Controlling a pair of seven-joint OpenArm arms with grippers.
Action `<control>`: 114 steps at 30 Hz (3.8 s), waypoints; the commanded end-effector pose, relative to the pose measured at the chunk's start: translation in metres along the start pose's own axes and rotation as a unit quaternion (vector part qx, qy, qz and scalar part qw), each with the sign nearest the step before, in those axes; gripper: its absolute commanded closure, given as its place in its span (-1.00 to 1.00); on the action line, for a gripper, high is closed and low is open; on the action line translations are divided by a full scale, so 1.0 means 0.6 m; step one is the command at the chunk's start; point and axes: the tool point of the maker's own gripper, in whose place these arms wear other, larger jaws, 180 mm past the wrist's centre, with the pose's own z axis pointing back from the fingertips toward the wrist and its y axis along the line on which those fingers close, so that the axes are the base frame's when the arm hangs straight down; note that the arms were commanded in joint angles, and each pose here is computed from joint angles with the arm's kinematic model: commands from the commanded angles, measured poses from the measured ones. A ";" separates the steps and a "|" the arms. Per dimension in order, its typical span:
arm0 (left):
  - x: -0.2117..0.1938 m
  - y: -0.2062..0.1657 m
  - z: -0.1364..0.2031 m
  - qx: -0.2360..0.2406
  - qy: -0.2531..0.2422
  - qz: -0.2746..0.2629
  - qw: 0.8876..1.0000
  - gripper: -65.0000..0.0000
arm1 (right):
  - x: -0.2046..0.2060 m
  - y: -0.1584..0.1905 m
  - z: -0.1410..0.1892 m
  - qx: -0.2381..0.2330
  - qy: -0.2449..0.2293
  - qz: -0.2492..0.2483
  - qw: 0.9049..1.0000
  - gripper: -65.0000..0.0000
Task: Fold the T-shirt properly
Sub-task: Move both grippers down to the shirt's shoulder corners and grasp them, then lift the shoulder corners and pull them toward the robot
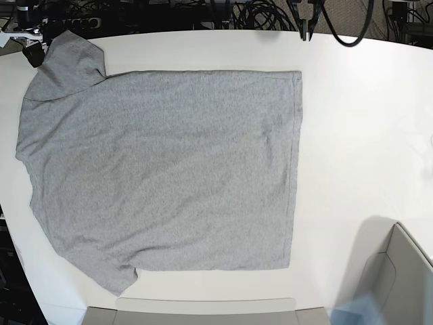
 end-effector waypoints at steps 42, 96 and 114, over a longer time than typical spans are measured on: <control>-0.037 -0.004 -0.138 0.018 0.282 0.419 0.863 0.40 | -0.086 0.103 -0.003 0.114 0.081 0.049 0.989 0.23; -0.037 0.062 -0.083 0.058 0.321 0.399 0.857 1.00 | 0.011 0.151 0.084 0.164 -0.021 0.096 0.982 1.00; 0.017 0.036 -0.192 0.002 0.282 0.414 0.866 1.00 | 0.075 0.211 -0.006 0.170 0.032 0.246 0.954 1.00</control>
